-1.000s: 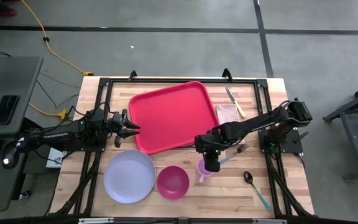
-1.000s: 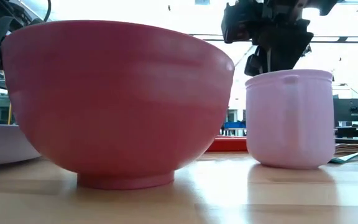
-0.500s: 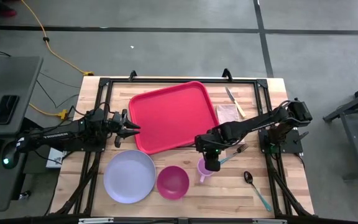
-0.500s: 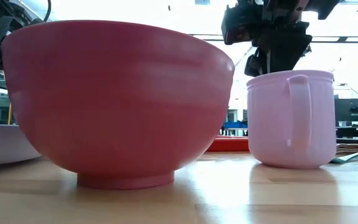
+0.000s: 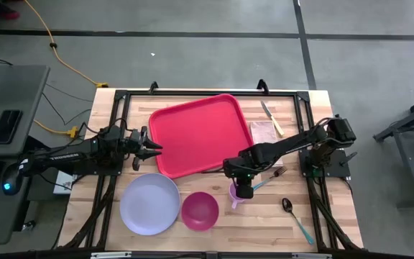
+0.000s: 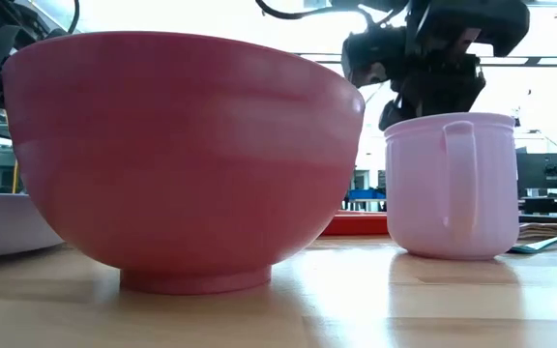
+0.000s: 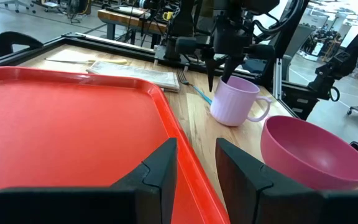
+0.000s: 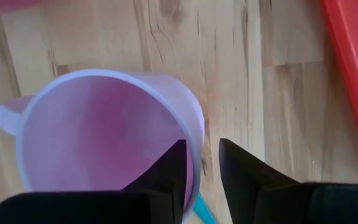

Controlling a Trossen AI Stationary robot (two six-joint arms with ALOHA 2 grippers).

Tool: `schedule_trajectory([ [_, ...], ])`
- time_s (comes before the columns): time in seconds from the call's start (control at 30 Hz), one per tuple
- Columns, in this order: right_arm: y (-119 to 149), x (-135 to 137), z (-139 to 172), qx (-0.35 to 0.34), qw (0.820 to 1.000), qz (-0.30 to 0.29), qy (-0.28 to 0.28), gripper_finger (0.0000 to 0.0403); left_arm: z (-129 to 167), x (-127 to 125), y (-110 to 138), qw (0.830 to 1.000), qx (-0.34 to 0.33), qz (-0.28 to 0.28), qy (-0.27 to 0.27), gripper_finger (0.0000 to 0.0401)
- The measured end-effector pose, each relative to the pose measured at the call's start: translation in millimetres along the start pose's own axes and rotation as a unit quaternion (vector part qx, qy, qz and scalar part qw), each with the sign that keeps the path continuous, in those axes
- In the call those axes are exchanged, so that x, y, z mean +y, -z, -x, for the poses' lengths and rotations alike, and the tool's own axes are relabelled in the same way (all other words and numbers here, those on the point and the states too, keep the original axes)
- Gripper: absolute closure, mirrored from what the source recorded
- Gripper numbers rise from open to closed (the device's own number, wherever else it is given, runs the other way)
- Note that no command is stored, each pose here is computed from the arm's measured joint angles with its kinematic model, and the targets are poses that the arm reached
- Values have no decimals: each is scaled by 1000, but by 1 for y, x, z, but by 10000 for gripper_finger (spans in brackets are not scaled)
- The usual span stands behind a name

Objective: Set up tray
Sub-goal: Put the light pink mug at the top left of the red tray

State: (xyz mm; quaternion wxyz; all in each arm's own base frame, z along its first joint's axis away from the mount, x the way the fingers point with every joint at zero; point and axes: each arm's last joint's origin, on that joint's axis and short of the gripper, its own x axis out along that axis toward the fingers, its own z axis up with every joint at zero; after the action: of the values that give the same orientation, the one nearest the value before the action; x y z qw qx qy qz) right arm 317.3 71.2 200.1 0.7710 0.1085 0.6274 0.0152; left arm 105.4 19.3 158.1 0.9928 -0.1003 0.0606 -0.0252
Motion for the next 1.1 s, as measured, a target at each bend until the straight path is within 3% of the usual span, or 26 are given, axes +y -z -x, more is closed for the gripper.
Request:
schedule_trajectory([
  [0.37, 0, 0, 0, -1, 1000, 13, 0, 396, 0, 0, 0, 1000, 0, 0, 0, 261],
  [0.7, -3, 1, 2, -7, 1000, 15, -2, 402, 0, 0, 0, 1000, 0, 0, 0, 261],
  [1.1, -39, 2, 65, -76, 996, 23, 47, 402, 0, 0, 0, 1000, 0, 0, 0, 261],
])
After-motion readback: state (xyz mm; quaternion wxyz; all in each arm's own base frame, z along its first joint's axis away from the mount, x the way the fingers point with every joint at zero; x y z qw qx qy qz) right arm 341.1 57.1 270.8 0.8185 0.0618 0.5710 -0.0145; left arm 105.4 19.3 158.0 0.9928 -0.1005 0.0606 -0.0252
